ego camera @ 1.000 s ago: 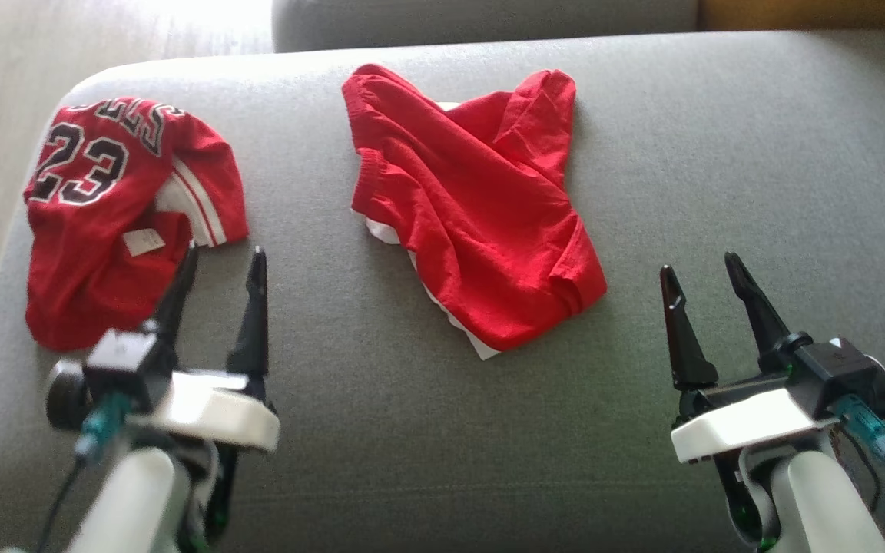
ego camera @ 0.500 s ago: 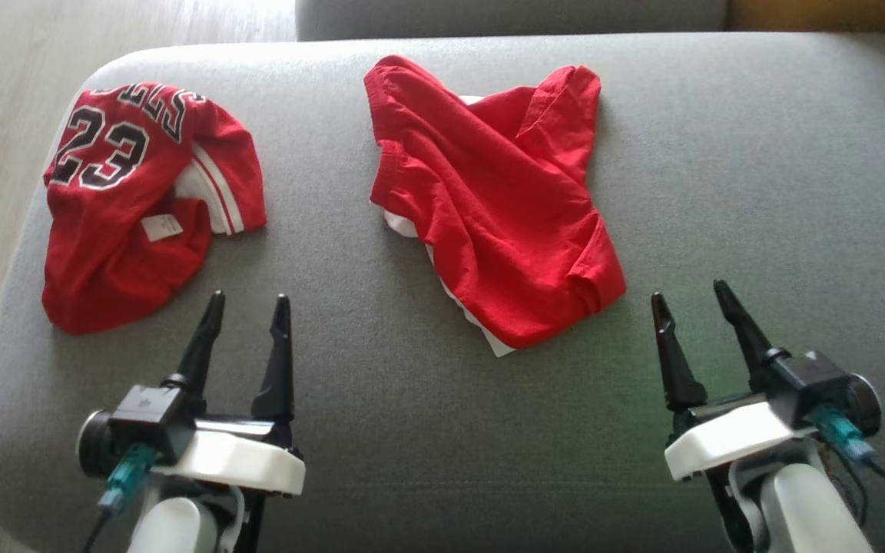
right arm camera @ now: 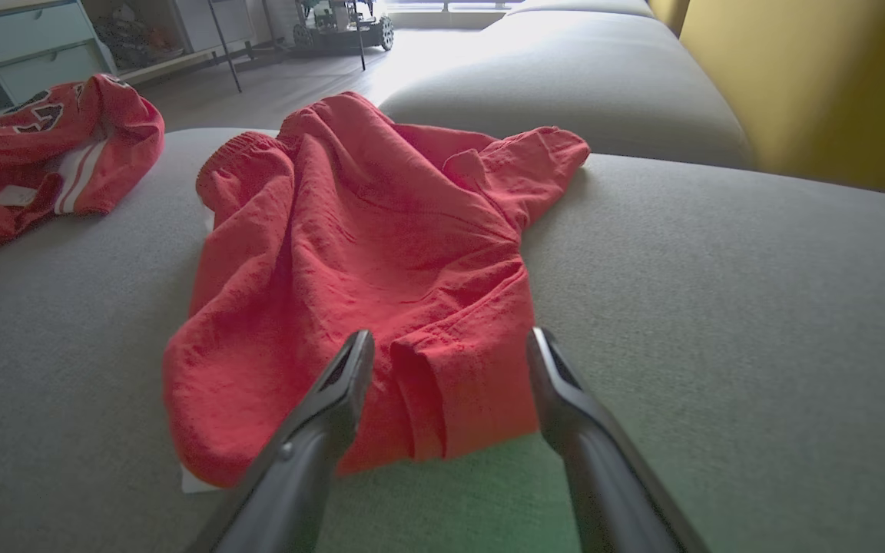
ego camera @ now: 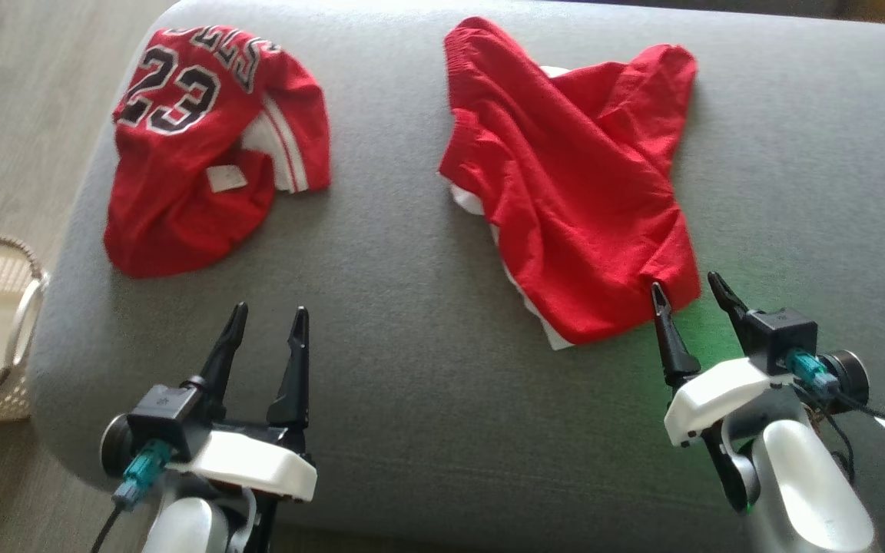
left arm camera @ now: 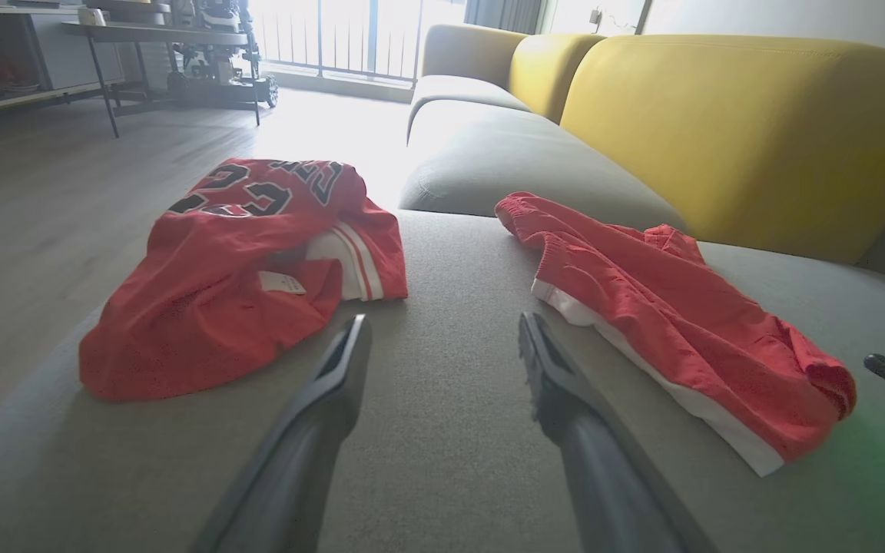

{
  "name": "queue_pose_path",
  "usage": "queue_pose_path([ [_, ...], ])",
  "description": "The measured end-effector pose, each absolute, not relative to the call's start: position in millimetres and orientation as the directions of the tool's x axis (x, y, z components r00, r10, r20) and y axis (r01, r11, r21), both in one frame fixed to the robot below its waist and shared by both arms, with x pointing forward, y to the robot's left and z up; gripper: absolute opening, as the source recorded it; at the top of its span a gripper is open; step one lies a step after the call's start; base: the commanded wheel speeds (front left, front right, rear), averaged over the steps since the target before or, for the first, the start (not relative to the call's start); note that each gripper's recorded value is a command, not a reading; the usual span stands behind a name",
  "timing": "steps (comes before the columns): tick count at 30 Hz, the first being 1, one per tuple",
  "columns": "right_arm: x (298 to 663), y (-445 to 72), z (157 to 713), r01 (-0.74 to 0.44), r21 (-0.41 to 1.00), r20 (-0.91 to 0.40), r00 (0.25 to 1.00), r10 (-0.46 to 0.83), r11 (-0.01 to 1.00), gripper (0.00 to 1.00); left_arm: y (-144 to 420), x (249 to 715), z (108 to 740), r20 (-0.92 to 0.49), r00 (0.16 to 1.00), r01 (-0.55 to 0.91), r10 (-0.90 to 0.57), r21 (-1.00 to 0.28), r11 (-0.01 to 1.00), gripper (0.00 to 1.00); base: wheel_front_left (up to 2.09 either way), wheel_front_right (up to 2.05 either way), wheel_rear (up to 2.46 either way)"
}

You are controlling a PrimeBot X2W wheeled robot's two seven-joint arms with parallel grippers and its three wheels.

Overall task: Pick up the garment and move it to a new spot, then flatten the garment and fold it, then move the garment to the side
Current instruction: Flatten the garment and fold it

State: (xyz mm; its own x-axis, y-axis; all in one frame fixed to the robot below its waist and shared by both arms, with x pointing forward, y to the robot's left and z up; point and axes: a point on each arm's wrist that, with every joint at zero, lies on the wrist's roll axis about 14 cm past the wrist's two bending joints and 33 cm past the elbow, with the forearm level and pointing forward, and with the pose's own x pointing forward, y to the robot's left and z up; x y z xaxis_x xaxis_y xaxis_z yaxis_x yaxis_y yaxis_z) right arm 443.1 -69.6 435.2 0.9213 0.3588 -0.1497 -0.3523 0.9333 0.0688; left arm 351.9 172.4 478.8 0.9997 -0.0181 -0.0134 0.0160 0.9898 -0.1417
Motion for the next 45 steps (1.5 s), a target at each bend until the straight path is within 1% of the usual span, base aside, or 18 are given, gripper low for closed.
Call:
queue_pose_path([
  [6, 451, -56, 410, -0.377, 0.073, -0.227, 0.895, 0.383, 0.923, 1.00, 186, 345, 473, -0.035, 0.999, -0.028, 0.024, -0.140, 0.990, 1.00, 0.00, 0.00, 0.00],
  [11, 462, -59, 397, -0.353, 0.079, -0.264, 0.894, 0.361, 0.932, 1.00, 196, 348, 491, 0.020, 0.998, -0.055, 0.059, -0.161, 0.985, 1.00, 0.00, 0.00, 0.00],
  [12, 464, -59, 395, -0.350, 0.079, -0.272, 0.893, 0.358, 0.933, 0.50, 198, 348, 493, 0.025, 0.998, -0.059, 0.064, -0.160, 0.985, 1.00, 0.00, 0.00, 0.00],
  [13, 465, -59, 393, -0.348, 0.082, -0.278, 0.892, 0.357, 0.934, 0.03, 199, 348, 493, 0.026, 0.997, -0.062, 0.067, -0.159, 0.985, 1.00, 0.00, 0.00, 0.00],
  [14, 466, -58, 392, -0.345, 0.089, -0.280, 0.891, 0.356, 0.934, 0.00, 200, 348, 493, 0.027, 0.997, -0.064, 0.069, -0.159, 0.985, 1.00, 0.00, 0.00, 0.00],
  [17, 471, -58, 396, -0.335, 0.109, -0.266, 0.897, 0.352, 0.936, 0.00, 200, 348, 494, 0.029, 0.997, -0.064, 0.069, -0.159, 0.985, 1.00, 0.00, 0.00, 0.00],
  [21, 478, -58, 417, -0.322, 0.139, -0.191, 0.919, 0.344, 0.936, 0.00, 196, 350, 496, 0.036, 0.998, -0.052, 0.059, -0.163, 0.985, 1.00, 0.00, 0.00, 0.00],
  [27, 488, -62, 484, -0.331, 0.144, 0.007, 0.943, 0.334, 0.933, 0.00, 186, 352, 502, 0.061, 0.998, -0.015, 0.027, -0.178, 0.984, 1.00, 0.00, 0.00, 0.00],
  [29, 491, -68, 506, -0.322, 0.140, 0.050, 0.947, 0.318, 0.936, 0.00, 182, 352, 505, 0.070, 0.997, -0.002, 0.015, -0.181, 0.983, 1.00, 0.00, 0.00, 0.00],
  [31, 492, -80, 522, -0.297, 0.124, 0.063, 0.955, 0.291, 0.947, 0.00, 178, 351, 507, 0.079, 0.997, 0.012, 0.003, -0.184, 0.983, 1.00, 0.00, 0.00, 0.00],
  [35, 494, -114, 533, -0.206, 0.081, 0.009, 0.978, 0.206, 0.975, 0.00, 170, 352, 512, 0.095, 0.995, 0.041, -0.022, -0.199, 0.979, 1.00, 0.00, 0.00, 0.00],
  [36, 494, -122, 529, -0.186, 0.055, -0.021, 0.982, 0.188, 0.981, 0.00, 167, 353, 512, 0.096, 0.995, 0.049, -0.030, -0.202, 0.978, 1.00, 0.00, 0.00, 0.00],
  [38, 494, -134, 519, -0.150, 0.050, -0.076, 0.985, 0.154, 0.987, 0.00, 163, 354, 511, 0.091, 0.995, 0.059, -0.041, -0.207, 0.977, 1.00, 0.00, 0.00, 0.00],
  [42, 496, -148, 492, -0.116, -0.009, -0.174, 0.978, 0.113, 0.993, 0.00, 163, 356, 504, 0.071, 0.997, 0.056, -0.042, -0.208, 0.977, 1.00, 0.00, 0.00, 0.00],
  [45, 503, -164, 473, -0.076, -0.010, -0.227, 0.971, 0.072, 0.997, 0.00, 162, 359, 498, 0.052, 0.998, 0.055, -0.045, -0.209, 0.976, 1.00, 0.00, 0.00, 0.00],
])
